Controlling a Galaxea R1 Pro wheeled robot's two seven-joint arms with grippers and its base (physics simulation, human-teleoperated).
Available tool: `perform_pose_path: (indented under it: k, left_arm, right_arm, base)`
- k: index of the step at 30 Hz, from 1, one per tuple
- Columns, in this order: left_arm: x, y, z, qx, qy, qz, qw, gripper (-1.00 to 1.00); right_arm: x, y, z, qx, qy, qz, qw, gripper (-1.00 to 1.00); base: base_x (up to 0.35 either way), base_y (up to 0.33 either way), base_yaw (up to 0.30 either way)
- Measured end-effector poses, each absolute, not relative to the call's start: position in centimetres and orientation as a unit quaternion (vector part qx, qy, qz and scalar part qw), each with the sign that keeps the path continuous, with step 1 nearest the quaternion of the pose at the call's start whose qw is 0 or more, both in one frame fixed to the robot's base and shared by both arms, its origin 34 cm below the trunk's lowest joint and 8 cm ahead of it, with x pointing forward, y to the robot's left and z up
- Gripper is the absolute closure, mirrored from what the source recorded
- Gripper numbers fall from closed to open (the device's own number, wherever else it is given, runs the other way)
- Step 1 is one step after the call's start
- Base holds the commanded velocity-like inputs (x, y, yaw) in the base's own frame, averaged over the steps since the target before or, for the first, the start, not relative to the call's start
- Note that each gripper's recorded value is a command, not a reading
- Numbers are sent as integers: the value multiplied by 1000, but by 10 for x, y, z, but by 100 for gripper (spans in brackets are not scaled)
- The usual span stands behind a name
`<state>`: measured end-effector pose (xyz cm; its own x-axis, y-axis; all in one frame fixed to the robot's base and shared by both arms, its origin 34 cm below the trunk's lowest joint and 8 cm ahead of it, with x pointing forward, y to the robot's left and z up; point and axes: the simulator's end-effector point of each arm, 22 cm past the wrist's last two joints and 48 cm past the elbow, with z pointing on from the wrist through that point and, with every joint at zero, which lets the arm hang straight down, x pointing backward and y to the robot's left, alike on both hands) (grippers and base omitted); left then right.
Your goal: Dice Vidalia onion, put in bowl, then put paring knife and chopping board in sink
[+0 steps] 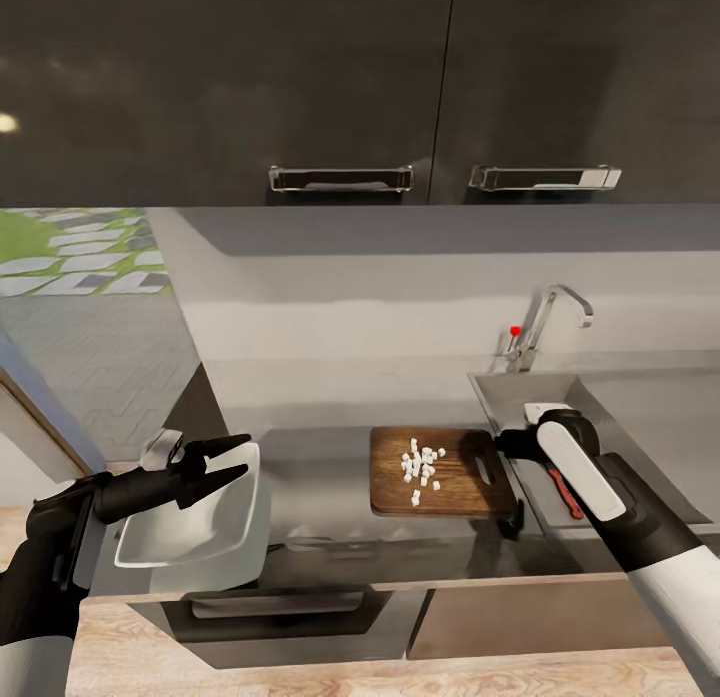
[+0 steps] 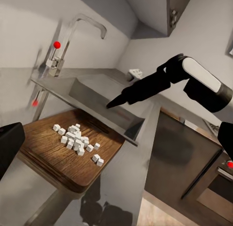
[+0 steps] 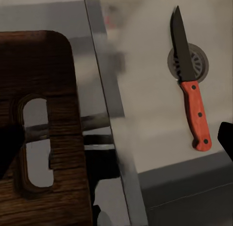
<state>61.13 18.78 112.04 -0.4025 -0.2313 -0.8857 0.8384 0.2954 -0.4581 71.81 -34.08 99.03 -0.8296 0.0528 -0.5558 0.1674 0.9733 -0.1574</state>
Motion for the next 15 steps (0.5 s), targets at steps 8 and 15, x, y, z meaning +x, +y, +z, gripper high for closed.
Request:
perform_pose_path:
  k: [8,15]
  left_arm:
    - [611,188,1120,238,637,-544,492,-100]
    - [611,187,1120,238,637,-544,492,-100]
  right_arm:
    - [716,-330,986,41,953,-101,283,-100]
    - [716,-328,985,39,953,-101,282,-100]
  base:
    - [0,0,0]
    - [0,0,0]
